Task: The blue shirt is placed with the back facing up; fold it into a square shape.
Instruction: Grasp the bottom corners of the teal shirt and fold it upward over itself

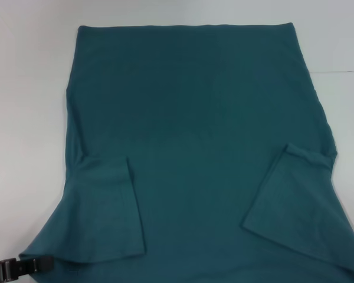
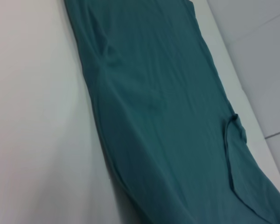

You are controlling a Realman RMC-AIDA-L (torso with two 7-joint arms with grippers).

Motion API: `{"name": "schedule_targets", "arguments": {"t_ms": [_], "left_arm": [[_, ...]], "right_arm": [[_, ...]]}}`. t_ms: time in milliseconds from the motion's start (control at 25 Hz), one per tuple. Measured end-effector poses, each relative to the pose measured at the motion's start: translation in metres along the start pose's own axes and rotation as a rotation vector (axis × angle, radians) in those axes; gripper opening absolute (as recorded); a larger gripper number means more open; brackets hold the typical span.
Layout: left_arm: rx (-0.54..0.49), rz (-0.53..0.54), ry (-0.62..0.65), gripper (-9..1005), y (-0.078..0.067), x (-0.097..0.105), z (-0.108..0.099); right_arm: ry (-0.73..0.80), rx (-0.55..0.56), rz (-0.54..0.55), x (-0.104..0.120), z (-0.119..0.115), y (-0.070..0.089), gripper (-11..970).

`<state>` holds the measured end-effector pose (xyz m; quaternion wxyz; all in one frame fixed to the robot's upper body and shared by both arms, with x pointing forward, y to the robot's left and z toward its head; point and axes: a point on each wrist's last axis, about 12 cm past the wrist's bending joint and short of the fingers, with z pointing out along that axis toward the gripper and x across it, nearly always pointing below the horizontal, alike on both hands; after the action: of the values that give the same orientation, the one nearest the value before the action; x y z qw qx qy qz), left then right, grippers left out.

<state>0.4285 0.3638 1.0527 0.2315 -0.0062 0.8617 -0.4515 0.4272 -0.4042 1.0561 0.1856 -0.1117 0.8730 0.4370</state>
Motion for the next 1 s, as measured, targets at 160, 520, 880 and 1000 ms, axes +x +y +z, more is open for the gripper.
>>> {"name": "schedule_targets", "arguments": {"t_ms": [160, 520, 880, 1000], "left_arm": [[0.014, -0.001, 0.003, 15, -0.002, 0.001, -0.001], [0.035, 0.020, -0.015, 14, -0.005, -0.015, 0.004], [0.143, 0.115, -0.107, 15, -0.030, -0.091, 0.030], [0.138, 0.144, -0.154, 15, -0.038, -0.121, 0.045]], "right_arm": [[0.007, 0.004, 0.004, 0.002, -0.002, 0.000, 29], [-0.060, 0.029, 0.000, -0.008, -0.005, -0.003, 29], [-0.219, 0.102, -0.022, -0.075, 0.001, -0.006, 29], [-0.252, 0.122, -0.046, -0.100, 0.006, -0.004, 29]]}}
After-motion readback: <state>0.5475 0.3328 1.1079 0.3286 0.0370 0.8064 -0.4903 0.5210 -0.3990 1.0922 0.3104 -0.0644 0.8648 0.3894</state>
